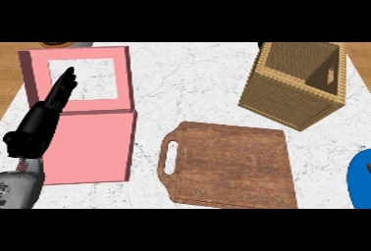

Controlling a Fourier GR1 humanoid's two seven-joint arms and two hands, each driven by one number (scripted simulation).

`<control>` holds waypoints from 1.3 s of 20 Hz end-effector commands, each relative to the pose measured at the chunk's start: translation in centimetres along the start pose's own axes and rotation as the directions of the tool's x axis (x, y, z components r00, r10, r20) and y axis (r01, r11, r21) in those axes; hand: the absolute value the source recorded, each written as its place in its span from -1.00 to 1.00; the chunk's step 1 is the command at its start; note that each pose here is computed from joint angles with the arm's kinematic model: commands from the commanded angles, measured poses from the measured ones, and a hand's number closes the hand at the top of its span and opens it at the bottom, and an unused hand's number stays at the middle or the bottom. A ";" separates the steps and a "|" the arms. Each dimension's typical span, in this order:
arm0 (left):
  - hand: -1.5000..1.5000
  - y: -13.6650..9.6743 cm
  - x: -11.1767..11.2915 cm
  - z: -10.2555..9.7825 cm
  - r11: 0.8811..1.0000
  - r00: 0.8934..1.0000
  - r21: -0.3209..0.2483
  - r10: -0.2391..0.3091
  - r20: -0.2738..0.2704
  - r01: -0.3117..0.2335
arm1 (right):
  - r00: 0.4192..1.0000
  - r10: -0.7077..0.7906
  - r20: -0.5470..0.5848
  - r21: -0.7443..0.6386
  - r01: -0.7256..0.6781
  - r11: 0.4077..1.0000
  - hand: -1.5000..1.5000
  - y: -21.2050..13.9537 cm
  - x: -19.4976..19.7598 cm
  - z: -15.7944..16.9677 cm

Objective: Pick the bell pepper from the cutting board and place it in the basket

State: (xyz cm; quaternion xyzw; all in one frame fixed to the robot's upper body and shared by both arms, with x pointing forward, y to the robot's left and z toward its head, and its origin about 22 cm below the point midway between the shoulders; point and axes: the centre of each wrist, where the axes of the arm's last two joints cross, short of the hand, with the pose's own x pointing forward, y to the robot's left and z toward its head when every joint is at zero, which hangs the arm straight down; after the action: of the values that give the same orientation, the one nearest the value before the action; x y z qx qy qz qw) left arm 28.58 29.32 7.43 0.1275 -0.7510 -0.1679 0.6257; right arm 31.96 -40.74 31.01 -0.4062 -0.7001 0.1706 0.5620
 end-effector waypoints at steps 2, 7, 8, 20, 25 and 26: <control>0.00 -0.9 -0.7 -0.1 1.000 1.000 -0.026 0.013 0.008 -0.013 | 1.000 -0.011 -0.010 0.065 0.012 0.998 1.00 1.8 4.4 -2.3; 0.00 -0.6 -0.3 0.0 1.000 1.000 -0.003 0.017 0.013 -0.017 | 0.996 -0.013 -0.089 0.116 0.023 0.993 1.00 4.7 6.8 -4.2; 0.00 -1.2 0.4 0.2 1.000 1.000 -0.015 0.005 0.014 -0.005 | 0.995 -0.021 -0.100 0.136 0.035 0.990 1.00 5.9 8.2 -4.4; 0.00 -0.6 -0.8 -0.3 1.000 1.000 0.011 0.006 0.009 -0.006 | 0.939 0.293 -0.182 0.353 -0.216 0.910 1.00 9.7 7.6 -6.1; 0.00 0.1 -0.7 0.4 1.000 1.000 -0.003 0.016 0.010 -0.016 | 0.883 0.435 -0.174 0.380 -0.348 0.857 1.00 11.1 8.2 -6.0; 0.00 1.1 0.0 -0.2 1.000 1.000 -0.010 0.003 0.015 -0.003 | 0.879 0.454 -0.149 0.379 -0.373 0.847 1.00 11.7 7.6 -6.2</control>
State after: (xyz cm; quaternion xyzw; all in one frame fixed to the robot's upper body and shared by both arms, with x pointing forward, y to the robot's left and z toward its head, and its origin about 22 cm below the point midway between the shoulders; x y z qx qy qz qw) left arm 28.76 29.62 7.24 0.1237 -0.7533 -0.1687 0.6235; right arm 41.40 -29.61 30.24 -0.4346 -0.5121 0.3275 0.6645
